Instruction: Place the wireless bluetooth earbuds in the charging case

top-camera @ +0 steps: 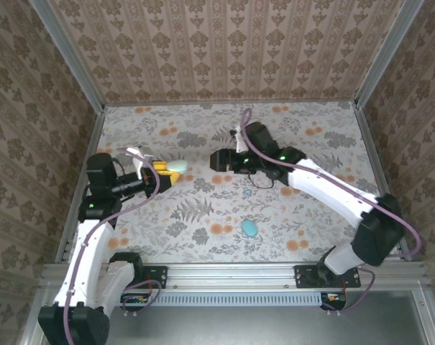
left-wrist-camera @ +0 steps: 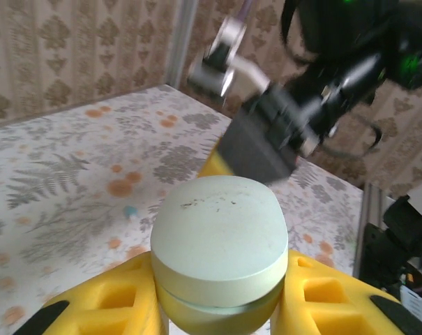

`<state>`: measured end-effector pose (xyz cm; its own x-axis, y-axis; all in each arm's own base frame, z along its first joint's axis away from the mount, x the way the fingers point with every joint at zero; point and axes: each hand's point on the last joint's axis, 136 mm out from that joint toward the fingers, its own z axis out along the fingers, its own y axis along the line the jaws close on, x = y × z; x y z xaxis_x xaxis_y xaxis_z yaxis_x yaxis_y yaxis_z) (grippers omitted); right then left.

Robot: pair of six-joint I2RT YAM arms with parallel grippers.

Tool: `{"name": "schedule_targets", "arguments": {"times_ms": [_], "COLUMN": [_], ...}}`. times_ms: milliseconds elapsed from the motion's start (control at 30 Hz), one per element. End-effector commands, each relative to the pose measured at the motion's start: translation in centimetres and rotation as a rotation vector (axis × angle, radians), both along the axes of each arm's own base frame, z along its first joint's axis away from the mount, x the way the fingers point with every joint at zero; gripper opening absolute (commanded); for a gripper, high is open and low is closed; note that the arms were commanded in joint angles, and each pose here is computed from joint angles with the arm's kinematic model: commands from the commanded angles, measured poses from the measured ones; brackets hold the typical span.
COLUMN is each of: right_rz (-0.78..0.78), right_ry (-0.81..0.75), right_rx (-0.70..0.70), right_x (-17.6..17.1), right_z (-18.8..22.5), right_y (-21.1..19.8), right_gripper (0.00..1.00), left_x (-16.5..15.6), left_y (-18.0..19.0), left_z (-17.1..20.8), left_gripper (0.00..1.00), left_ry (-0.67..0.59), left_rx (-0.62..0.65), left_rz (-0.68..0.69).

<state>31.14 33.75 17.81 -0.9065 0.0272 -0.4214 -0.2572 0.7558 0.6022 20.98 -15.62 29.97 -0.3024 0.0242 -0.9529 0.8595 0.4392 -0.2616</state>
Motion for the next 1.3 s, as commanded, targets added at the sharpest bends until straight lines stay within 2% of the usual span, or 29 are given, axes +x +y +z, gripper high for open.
{"name": "schedule_targets", "arguments": {"times_ms": [0, 133, 233, 333, 500, 600, 1033, 1267], "right_rz": [0.07, 0.221, 0.359, 0.476, 0.577, 0.613, 0.698, 0.718], "right_ry": [0.037, 0.066, 0.033, 0.005, -0.009, -0.004, -0.043, -0.046], "right_rx": [-0.035, -0.049, -0.077, -0.117, -0.187, -0.25, -0.359, -0.434], "right_x": [-0.7, -1.0, -1.2, -1.7, -2.7, -3.3, -4.7, -5.2], "right_z": [-2.9, -6.4, -7.7, -8.9, -11.0, -12.5, -15.2, -16.6], "right_y": [3.5, 7.5, 10.2, 12.1, 12.9, 12.4, 13.2, 12.5], "right_gripper": [0.68, 0.57, 0.48, 0.43, 0.42, 0.45, 0.48, 0.46], "left_x": [-1.7, -2.1, -2.0, -2.0, -2.0, -1.9, -1.7, -1.5], "left_y": [0.2, 0.4, 0.4, 0.4, 0.4, 0.4, 0.4, 0.4], "left_z": [0.9, 1.5, 2.0, 2.1, 1.9, 1.7, 1.5, 1.6], "left_gripper": [0.0, 0.0, 0.0, 0.0, 0.0, 0.0, 0.0, 0.0], "left_ry": [-0.02, -0.039, -0.057, -0.064, -0.055, -0.05, -0.052, -0.055], "left_rx": [0.041, 0.052, 0.05, 0.048, 0.047, 0.045, 0.042, 0.042], "left_rz": [-0.014, 0.0, 0.005, 0.007, 0.008, 0.008, 0.01, 0.01]}}
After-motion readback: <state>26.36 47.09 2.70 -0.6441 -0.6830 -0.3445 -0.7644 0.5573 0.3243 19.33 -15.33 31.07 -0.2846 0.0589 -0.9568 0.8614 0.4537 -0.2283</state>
